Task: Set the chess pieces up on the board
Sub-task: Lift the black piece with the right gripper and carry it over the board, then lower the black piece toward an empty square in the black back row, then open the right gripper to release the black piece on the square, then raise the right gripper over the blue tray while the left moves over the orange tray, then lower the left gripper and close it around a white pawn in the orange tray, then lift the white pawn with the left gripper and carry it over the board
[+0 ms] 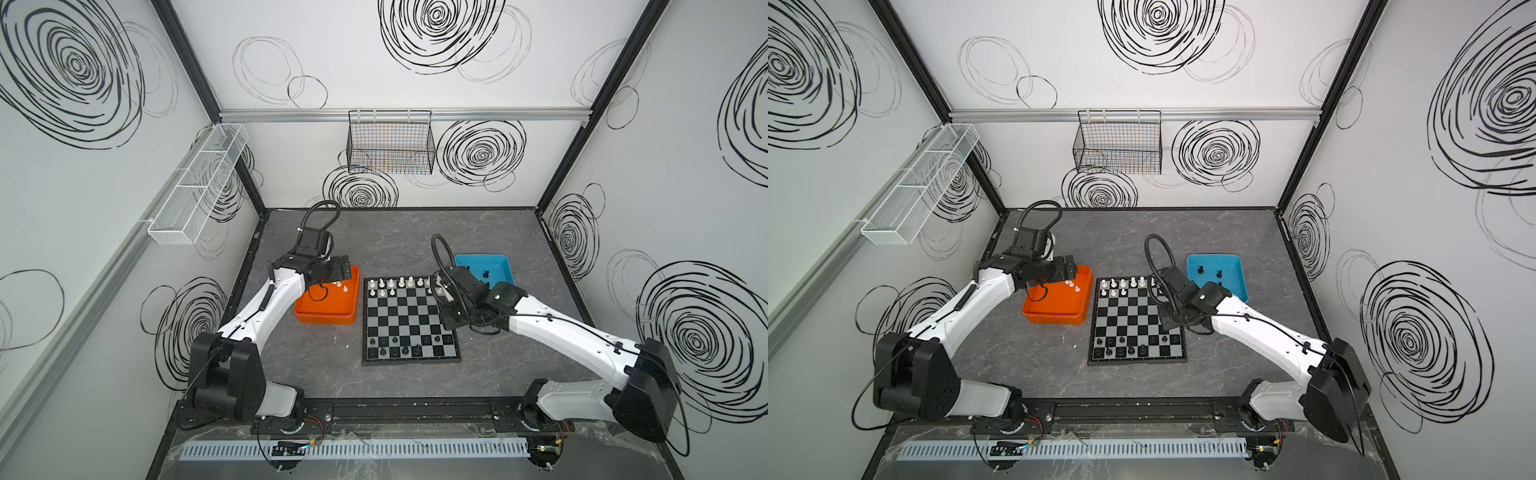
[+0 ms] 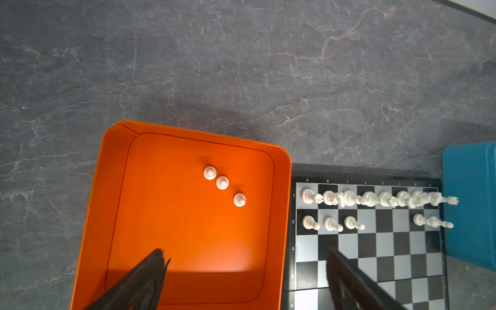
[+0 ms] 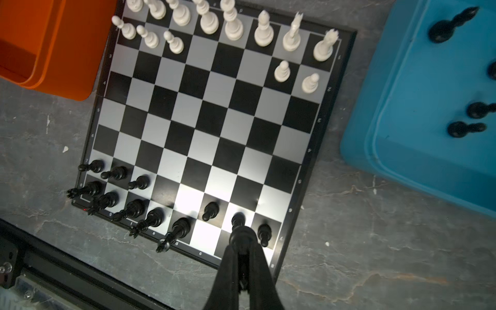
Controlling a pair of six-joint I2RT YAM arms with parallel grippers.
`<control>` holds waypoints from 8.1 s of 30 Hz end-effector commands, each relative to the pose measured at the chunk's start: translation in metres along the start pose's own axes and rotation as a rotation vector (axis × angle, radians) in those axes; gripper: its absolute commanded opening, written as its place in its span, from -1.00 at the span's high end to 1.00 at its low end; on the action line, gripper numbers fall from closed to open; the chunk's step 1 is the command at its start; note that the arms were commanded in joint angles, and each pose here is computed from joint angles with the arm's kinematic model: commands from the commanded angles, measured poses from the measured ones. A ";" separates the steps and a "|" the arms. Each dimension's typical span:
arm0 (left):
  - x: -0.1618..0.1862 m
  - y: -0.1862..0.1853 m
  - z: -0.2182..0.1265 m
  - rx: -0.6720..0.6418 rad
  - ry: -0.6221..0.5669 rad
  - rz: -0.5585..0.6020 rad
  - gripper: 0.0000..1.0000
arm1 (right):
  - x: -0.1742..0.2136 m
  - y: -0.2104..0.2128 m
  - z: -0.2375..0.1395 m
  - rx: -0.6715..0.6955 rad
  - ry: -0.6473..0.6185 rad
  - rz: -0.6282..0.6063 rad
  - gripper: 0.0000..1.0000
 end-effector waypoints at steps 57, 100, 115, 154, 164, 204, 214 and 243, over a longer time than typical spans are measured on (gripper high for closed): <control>0.018 -0.006 0.001 0.143 -0.110 0.087 -0.92 | 0.065 0.029 0.063 0.119 0.144 0.047 0.77; 0.019 -0.007 0.005 0.146 -0.096 0.086 -0.92 | 0.066 0.028 0.065 0.105 0.155 0.044 0.79; 0.019 -0.007 0.005 0.143 -0.094 0.087 -0.92 | 0.070 0.029 0.064 0.094 0.156 0.049 0.79; 0.018 0.022 0.016 -0.115 0.005 -0.027 -0.93 | -0.048 -0.048 -0.029 0.155 -0.281 0.125 -0.91; -0.001 0.012 0.054 -0.170 0.097 -0.019 -0.86 | -0.061 -0.094 0.001 0.166 -0.269 0.150 -0.89; 0.009 -0.015 0.113 -0.259 0.234 -0.094 0.29 | -0.066 -0.138 0.033 0.105 -0.154 0.177 -0.82; 0.011 -0.014 0.119 -0.274 0.251 -0.077 0.47 | -0.065 -0.140 0.037 0.102 -0.140 0.180 -0.81; 0.006 -0.012 0.082 -0.337 0.198 0.026 0.90 | -0.069 -0.141 0.028 0.121 -0.149 0.181 -0.78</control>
Point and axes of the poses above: each gripper's point midway between its finger pads, its own z axis out along the fingers, its own y axis along the line the jaws close on, x = y × z, the point moved 9 cm from there along -z, back along the fingers, and after that the axes turned 10 degrees about -z, right-handed, at the moved point
